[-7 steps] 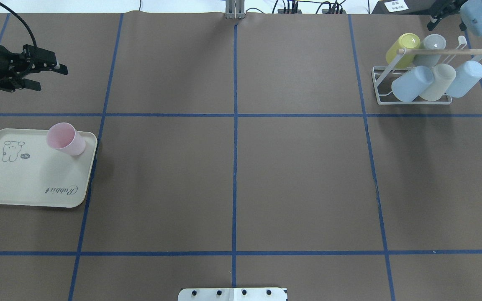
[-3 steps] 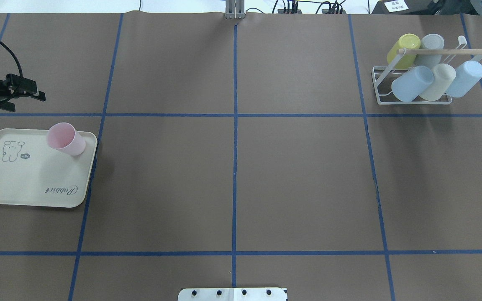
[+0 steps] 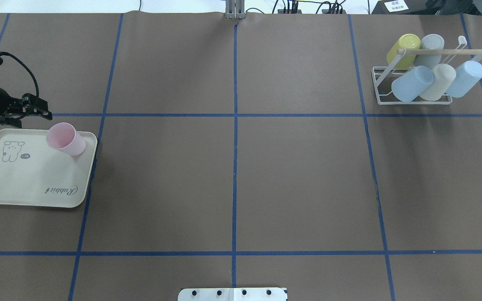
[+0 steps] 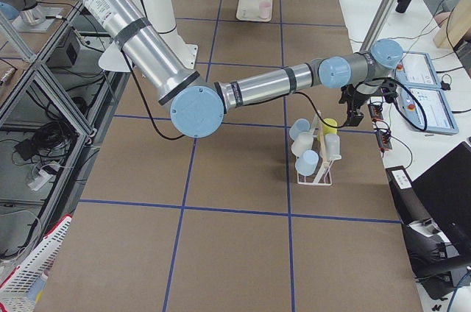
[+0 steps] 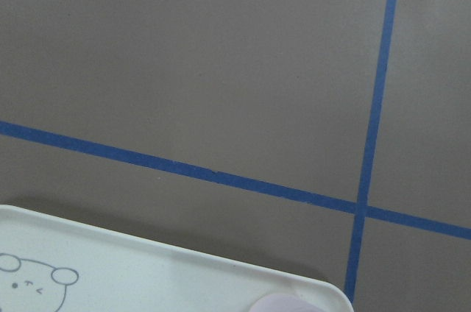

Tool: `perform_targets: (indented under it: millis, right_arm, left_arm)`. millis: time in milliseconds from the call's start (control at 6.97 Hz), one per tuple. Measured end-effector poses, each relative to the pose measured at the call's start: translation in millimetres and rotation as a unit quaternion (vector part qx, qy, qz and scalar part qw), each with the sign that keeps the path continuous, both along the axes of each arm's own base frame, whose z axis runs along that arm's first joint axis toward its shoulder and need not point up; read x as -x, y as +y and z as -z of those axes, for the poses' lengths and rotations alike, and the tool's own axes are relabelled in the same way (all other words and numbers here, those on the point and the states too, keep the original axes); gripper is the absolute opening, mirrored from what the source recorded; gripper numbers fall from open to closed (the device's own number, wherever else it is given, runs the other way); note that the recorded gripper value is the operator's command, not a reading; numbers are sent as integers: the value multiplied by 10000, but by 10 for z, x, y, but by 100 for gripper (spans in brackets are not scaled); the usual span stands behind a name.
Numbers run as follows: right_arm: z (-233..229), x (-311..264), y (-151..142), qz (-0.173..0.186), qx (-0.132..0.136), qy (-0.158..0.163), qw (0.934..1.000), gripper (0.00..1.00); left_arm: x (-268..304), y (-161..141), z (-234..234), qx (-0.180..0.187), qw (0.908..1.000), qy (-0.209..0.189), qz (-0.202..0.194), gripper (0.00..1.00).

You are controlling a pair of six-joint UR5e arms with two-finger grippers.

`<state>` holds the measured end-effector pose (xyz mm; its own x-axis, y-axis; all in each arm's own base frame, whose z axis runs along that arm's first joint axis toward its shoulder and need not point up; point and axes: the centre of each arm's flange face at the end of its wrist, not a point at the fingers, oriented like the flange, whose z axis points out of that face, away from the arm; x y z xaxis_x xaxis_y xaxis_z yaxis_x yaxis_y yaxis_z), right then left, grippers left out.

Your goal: Transfer IKEA cup to right arm and place on rack

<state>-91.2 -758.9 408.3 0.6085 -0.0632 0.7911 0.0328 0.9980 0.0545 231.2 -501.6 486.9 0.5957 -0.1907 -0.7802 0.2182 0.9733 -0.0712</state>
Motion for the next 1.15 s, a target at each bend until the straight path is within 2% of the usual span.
perform_targets:
  millis: [287, 430, 861, 1004, 1147]
  right_arm:
    - [72, -13, 86, -79, -6, -51, 10000, 99]
    - [93, -41, 230, -121, -68, -80, 9999, 99]
    - [293, -102, 1032, -404, -183, -257, 9987, 99]
    - [385, -67, 1203, -453, -185, -308, 9983, 99]
    - [456, -18, 1319, -454, -205, -345, 9982, 99]
  left_arm:
    - [-130, 165, 75, 41, 9983, -324, -486, 86]
    - [-157, 192, 72, 86, 9974, -407, -580, 83]
    - [-295, 108, -19, 200, 9963, -505, -668, 74]
    - [-344, 67, -24, 221, 9962, -509, -678, 52]
    - [-381, 45, -22, 241, 9961, -509, -677, 13]
